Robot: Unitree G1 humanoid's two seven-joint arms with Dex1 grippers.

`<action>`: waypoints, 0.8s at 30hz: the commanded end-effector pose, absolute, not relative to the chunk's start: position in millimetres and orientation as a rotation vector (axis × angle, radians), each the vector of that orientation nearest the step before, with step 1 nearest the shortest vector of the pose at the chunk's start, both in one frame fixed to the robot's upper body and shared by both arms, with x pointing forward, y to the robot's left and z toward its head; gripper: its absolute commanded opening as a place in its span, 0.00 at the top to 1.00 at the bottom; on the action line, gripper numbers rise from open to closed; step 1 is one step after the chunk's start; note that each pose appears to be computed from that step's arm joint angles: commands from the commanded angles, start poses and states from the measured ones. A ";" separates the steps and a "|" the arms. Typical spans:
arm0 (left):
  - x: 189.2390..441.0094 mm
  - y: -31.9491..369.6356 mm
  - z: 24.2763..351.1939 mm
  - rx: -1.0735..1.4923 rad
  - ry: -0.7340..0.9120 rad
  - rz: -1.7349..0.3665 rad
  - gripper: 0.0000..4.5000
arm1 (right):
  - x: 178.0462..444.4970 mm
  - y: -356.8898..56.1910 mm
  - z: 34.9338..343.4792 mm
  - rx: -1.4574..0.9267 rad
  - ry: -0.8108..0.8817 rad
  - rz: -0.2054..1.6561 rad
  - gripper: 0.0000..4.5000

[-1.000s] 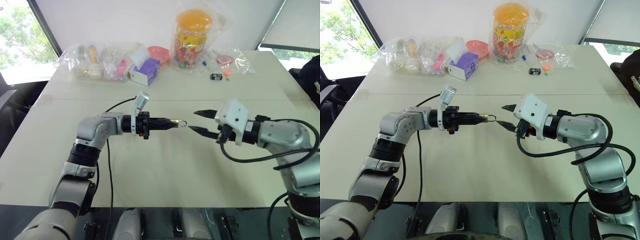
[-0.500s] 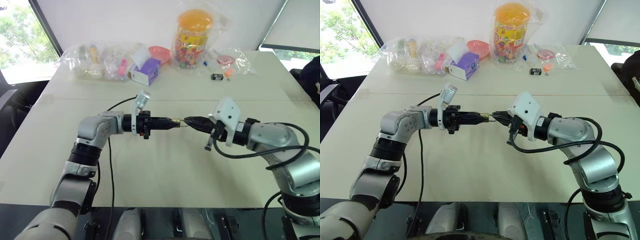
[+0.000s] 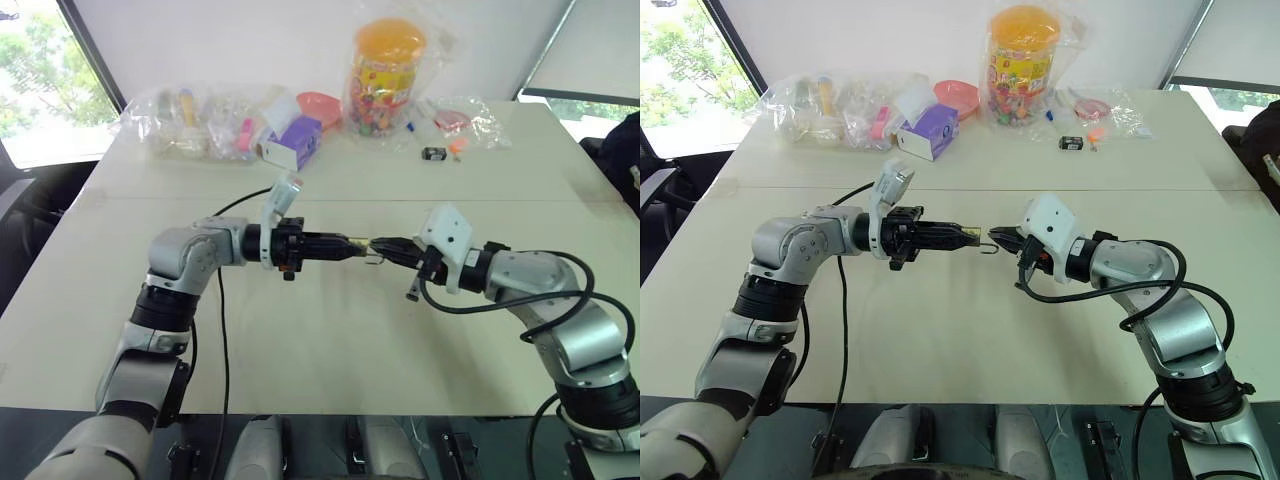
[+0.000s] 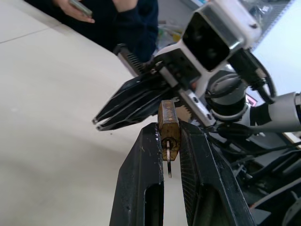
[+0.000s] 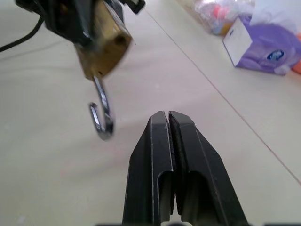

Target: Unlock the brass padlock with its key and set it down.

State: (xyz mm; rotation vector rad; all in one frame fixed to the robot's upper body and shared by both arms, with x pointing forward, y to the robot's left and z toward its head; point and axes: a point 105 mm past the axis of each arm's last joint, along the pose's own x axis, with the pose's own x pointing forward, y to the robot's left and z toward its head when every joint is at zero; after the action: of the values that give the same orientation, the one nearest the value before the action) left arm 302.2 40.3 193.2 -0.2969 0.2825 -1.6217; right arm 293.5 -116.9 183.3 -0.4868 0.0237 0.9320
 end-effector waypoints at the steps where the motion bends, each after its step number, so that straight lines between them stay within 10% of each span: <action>1: 301.0 39.3 209.6 -0.282 0.215 -1.643 1.00 | 289.3 -114.3 188.7 -0.516 -0.011 0.948 0.98; 24: 348.7 -45.4 106.1 -0.371 0.500 -1.298 1.00 | 240.9 -165.6 147.8 -0.603 0.187 0.686 0.98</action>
State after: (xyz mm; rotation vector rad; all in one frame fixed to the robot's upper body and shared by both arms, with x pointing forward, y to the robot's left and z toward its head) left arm 344.4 -48.6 108.4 -0.4027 0.5125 -1.3199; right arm 242.7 -168.4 137.9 -0.5857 0.2320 0.7090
